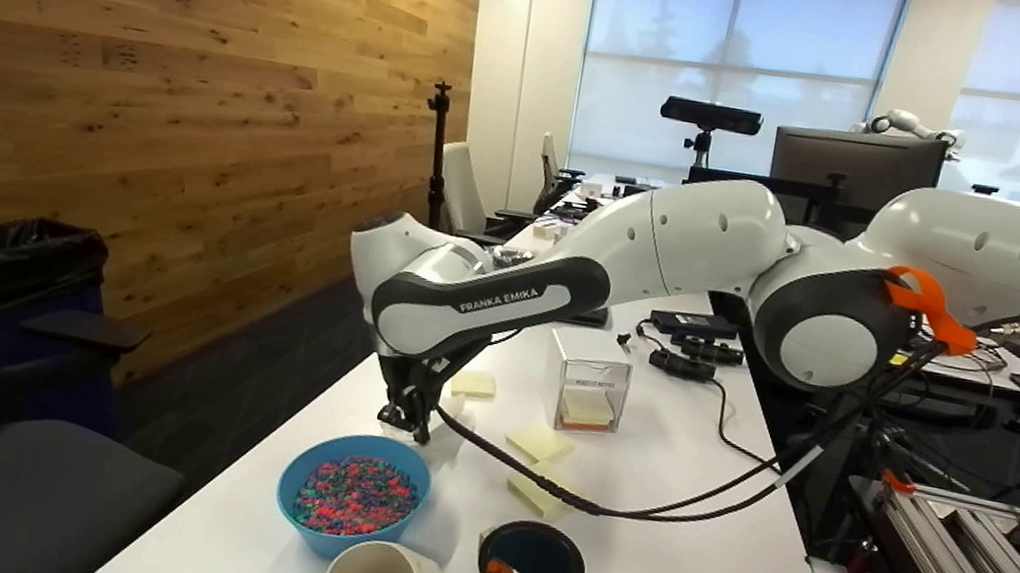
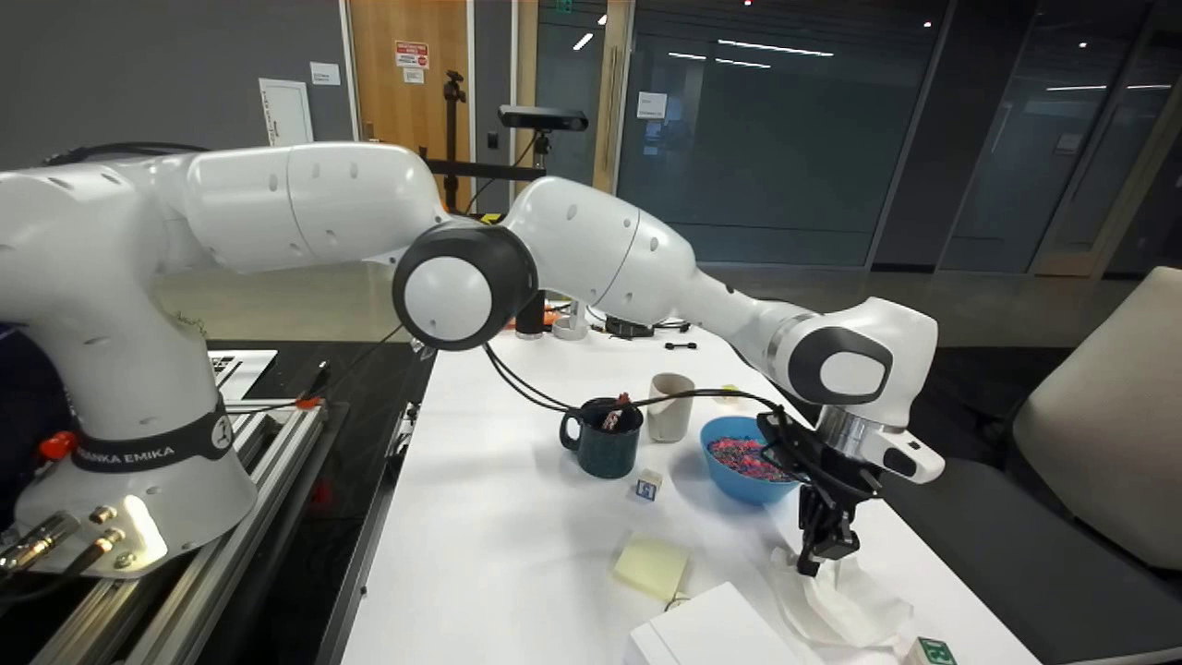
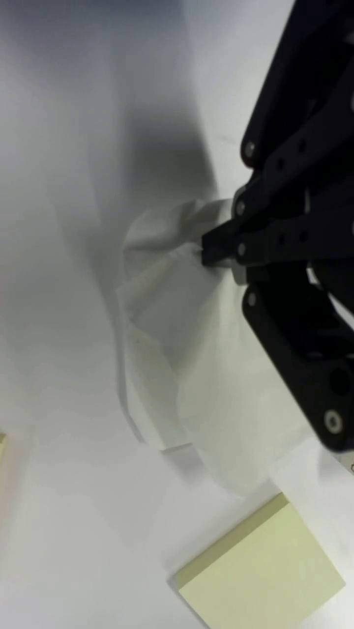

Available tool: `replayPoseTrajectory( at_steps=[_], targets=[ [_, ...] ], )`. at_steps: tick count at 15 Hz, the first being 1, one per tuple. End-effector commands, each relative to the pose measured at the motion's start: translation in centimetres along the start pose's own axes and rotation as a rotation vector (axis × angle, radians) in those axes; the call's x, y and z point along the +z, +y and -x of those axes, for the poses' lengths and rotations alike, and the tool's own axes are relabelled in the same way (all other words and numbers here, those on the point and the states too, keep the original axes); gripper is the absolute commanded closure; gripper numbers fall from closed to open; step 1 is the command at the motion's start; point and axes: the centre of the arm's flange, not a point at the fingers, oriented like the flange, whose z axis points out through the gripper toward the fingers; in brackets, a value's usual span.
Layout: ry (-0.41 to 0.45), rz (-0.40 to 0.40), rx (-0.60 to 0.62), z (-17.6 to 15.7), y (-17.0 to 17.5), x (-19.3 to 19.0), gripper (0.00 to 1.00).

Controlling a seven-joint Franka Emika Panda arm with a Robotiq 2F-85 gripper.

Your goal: Use the white napkins to wipe the tabletop.

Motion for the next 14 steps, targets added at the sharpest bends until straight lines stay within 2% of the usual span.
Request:
replayPoseTrajectory(
  at_steps=[1,6,14],
  targets=[
    [-0.011,0.042,-0.112,7.0,0.3,0.5,1.00],
    [-0.031,0.054,-0.193,7.7,-0.5,-0.3,1.00],
    [-0.069,0.046,-0.319,8.8,0.7,-1.8,1.00]
  ],
)
